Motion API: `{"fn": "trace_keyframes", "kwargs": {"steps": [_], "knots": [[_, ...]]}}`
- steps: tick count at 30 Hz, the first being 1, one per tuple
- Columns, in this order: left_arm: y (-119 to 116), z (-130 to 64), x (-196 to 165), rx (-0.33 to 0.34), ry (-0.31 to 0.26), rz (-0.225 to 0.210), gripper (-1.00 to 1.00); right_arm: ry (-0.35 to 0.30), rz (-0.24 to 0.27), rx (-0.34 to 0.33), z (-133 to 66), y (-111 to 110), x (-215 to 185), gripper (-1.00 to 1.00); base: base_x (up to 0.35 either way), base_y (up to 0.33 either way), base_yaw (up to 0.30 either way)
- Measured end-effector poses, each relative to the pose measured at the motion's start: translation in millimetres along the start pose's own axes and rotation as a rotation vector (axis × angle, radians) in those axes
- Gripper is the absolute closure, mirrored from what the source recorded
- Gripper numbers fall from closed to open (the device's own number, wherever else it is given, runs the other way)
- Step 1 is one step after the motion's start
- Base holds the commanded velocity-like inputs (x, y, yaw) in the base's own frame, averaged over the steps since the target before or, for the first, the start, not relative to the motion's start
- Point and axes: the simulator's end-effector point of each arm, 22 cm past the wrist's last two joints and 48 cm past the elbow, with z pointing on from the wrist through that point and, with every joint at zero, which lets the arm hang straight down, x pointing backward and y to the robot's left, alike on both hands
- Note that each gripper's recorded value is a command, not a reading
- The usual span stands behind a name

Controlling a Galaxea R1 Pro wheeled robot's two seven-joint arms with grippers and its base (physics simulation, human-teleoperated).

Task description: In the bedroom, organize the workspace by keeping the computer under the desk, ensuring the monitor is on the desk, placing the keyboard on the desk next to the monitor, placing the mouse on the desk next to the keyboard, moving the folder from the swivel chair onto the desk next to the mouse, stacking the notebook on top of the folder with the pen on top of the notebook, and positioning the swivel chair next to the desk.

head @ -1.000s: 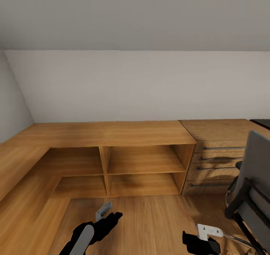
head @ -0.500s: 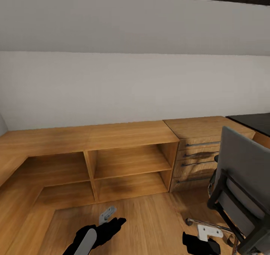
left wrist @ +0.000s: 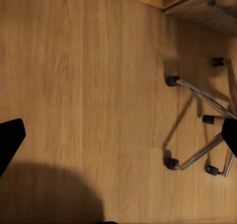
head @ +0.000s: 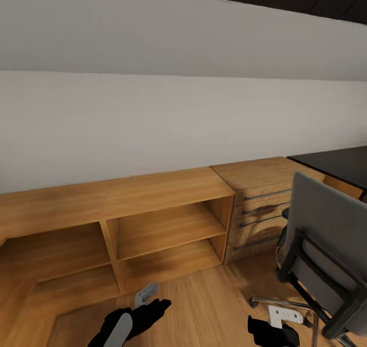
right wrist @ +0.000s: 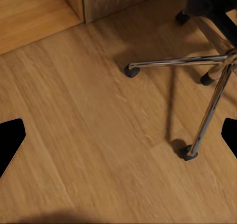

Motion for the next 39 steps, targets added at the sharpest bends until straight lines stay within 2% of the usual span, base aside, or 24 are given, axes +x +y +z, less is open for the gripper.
{"fn": "trace_keyframes", "kwargs": {"steps": [15,28,39], "knots": [[-4,-2.9,-4,0.004,-0.012,0.012,-1.0,-0.012,0.004,-0.002,-2.5,0,-4,-1.0,0.231,0.144,-0.266],[-1,-3.8,-3,-0.004,-0.013,0.017,-1.0,0.017,-0.011,0.014,3.0,-5,10,-1.0,0.017,0.01,-0.27],[-3,-4.8,-3,-0.001,-0.014,0.02,-1.0,0.02,-0.013,0.018,3.7,-6,12,-1.0,-0.046,0.163,-0.277]]}}
